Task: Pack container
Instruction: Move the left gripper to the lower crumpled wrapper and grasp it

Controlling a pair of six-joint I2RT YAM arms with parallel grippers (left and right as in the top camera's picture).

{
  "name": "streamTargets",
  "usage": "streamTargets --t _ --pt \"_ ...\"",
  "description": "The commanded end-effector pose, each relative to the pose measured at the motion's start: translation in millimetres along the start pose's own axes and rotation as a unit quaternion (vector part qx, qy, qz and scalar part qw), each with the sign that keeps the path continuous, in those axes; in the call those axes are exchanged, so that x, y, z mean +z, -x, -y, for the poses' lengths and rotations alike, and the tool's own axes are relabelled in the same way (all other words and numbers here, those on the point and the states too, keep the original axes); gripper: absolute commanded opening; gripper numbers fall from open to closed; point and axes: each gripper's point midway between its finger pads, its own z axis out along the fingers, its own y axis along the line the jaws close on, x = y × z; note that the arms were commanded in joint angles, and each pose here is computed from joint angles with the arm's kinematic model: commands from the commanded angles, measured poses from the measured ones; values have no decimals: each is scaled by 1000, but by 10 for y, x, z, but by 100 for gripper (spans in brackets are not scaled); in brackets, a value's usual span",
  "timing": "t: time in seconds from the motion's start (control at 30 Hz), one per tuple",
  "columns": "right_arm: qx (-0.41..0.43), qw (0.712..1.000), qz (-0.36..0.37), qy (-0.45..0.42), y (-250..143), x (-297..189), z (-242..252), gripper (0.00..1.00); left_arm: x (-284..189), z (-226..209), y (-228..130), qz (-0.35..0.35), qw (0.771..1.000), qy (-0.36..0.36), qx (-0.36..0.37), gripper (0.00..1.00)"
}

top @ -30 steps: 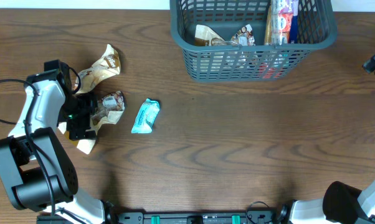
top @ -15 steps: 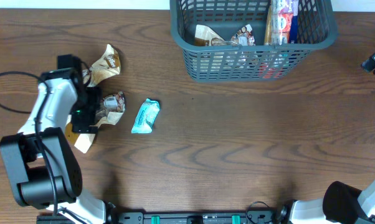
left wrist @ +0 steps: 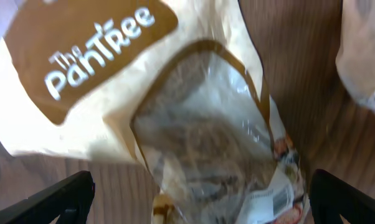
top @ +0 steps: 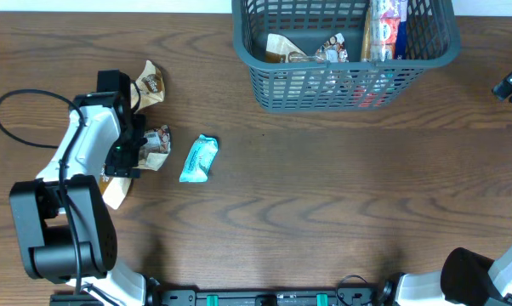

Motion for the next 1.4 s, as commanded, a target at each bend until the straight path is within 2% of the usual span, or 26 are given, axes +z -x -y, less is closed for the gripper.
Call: streamTargets --t 0.0,0.17,0.4,0.67,0.97,1.0,1.03,1.1,1.2,1.23,1.37 --pt "-10 1000 -4 -3 -12 18 13 99 39 -41 101 23 1000 12 -14 99" --pt "-10 1000 -4 -3 -12 19 13 99 100 -125 80 21 997 33 -67 99" --pt "-11 1000 -4 -3 -12 19 14 99 247 -108 -20 -3 995 44 -93 99" --pt "-15 1000 -4 -3 -12 17 14 99 443 -10 -166 -41 994 42 -97 99" --pt "-15 1000 -4 -3 -12 17 14 99 549 -58 -229 -54 992 60 -95 99" --pt "-15 1000 -4 -3 -12 17 14 99 549 -58 -230 -54 992 60 -93 96" --pt "-15 1000 -4 -3 -12 19 14 99 549 -57 -230 -54 993 59 -87 85" --pt "-15 1000 -4 -3 -12 17 14 99 549 -57 -229 -55 994 58 -72 52" --pt "-14 1000 -4 -3 -12 17 14 99 549 -57 -228 -57 996 56 -39 9" --pt "-14 1000 -4 -3 -12 19 14 99 549 -57 -228 -57 996 56 -28 6" --pt "-14 1000 -3 -2 -5 18 11 99 532 -55 -231 -61 996 51 37 6"
